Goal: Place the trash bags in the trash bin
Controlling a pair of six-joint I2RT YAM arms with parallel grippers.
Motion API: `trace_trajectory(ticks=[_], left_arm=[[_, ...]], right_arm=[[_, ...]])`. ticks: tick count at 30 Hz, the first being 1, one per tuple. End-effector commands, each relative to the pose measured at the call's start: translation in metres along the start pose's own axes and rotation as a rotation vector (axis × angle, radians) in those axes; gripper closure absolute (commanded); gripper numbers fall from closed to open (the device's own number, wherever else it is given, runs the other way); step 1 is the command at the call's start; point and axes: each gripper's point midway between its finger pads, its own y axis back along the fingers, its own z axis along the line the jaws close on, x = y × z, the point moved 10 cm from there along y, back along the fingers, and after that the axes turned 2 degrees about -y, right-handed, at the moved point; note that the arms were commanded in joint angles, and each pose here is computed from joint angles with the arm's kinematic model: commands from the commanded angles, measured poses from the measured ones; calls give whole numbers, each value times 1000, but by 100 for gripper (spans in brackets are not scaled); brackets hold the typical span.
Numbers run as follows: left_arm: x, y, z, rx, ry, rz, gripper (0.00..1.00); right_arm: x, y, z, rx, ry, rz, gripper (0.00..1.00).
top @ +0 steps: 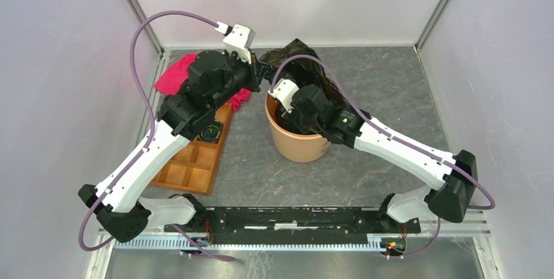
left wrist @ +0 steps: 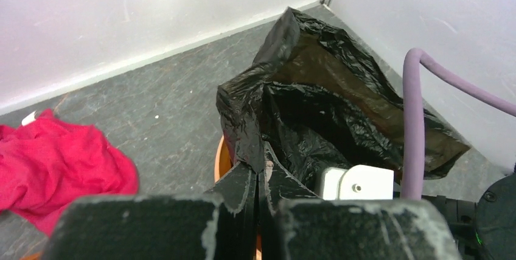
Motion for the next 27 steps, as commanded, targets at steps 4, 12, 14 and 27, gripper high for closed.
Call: trace_trajectory(ticks=[4, 12, 14, 27], left_arm=[[11, 4, 6, -45, 1, -14, 98], [20, 16, 3, 30, 2, -34, 98], [21, 19, 3, 32, -2, -39, 98], [23, 27, 4, 42, -12, -49, 98]], right_arm=[[-54, 31, -5, -82, -101, -178, 70], [-67, 102, -15, -199, -151, -394, 41], [-59, 111, -23, -117, -168, -399, 38], [-36, 87, -26, 56, -322, -371, 51]])
